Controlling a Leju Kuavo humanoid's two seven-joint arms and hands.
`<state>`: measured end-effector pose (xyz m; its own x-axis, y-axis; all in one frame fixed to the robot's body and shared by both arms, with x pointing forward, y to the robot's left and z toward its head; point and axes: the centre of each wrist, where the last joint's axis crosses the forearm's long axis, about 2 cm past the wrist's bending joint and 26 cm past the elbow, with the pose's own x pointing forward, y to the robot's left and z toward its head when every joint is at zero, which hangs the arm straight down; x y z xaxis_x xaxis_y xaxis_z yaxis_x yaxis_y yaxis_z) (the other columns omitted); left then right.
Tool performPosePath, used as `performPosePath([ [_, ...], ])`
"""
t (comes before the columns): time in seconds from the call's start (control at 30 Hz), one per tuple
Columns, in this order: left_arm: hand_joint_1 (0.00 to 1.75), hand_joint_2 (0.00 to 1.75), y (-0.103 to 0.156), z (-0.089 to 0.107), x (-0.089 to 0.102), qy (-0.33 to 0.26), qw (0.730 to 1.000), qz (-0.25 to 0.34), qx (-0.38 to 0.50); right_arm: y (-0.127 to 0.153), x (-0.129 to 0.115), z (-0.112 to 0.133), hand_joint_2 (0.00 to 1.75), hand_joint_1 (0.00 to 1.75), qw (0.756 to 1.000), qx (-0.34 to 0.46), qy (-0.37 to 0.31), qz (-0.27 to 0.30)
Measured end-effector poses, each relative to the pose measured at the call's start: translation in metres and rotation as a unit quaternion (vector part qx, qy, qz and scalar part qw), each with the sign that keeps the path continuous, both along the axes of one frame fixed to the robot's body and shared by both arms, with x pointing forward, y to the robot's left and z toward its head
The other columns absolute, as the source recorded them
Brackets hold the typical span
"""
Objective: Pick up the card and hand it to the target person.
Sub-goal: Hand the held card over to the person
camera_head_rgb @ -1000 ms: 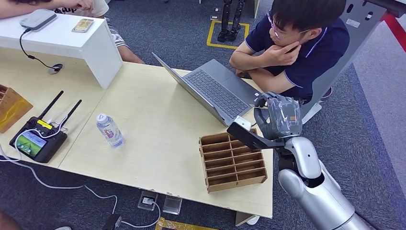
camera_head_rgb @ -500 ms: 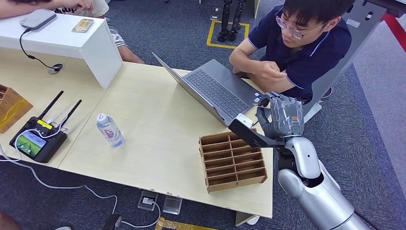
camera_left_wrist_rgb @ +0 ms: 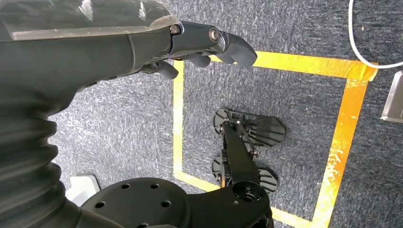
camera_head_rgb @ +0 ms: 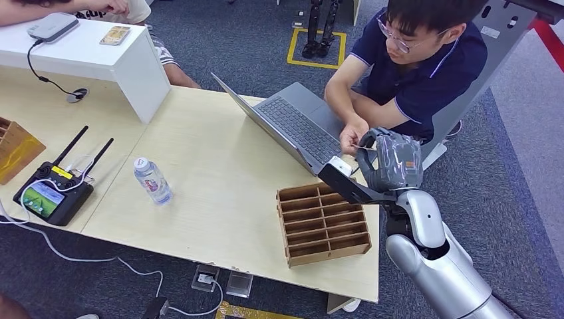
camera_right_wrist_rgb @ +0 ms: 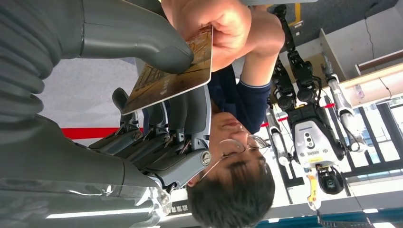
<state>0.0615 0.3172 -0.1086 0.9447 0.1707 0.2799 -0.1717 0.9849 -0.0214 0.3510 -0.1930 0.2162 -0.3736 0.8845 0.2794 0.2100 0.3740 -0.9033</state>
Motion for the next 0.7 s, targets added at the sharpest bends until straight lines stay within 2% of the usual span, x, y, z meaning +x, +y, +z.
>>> performPosePath([
  [0.13, 0.0, 1.75, 0.0, 0.0, 0.0, 0.0, 1.0, -0.001, 0.0, 0.0, 0.0001, 0.0002, 1.75, 1.34, 1.0, 0.0, 0.001, 0.0],
  [0.27, 0.0, 1.75, 0.0, 0.0, 0.0001, -0.001, 1.0, -0.005, 0.0, 0.0, 0.0001, 0.0002, 1.75, 0.0, 1.0, 0.003, 0.003, 0.0],
  [0.3, 0.0, 1.75, -0.0001, 0.0, 0.0001, 0.0, 1.0, -0.008, -0.001, 0.0, 0.0002, 0.0002, 1.75, 0.0, 1.0, 0.003, 0.003, 0.0],
  [0.43, 0.0, 0.0, -0.0001, 0.0, 0.0001, 0.002, 1.0, -0.012, -0.002, 0.0, 0.0002, 0.0002, 1.75, 0.0, 1.0, 0.008, 0.007, 0.001],
  [0.53, 0.0, 0.0, 0.0002, 0.0, 0.0001, 0.003, 1.0, -0.012, 0.001, -0.0004, 0.0002, -0.0003, 1.75, 0.0, 0.999, 0.036, 0.026, 0.018],
  [0.6, 0.0, 0.0, 0.0002, 0.0, 0.0, 0.003, 1.0, -0.01, 0.003, -0.0011, -0.0005, -0.0021, 1.75, 0.0, 0.994, 0.084, 0.059, 0.049],
  [0.7, 0.0, 0.0, 0.0004, 0.0, -0.0002, 0.004, 1.0, -0.006, 0.005, -0.0029, -0.0047, -0.007, 1.75, 0.0, 0.967, 0.198, 0.116, 0.112],
])
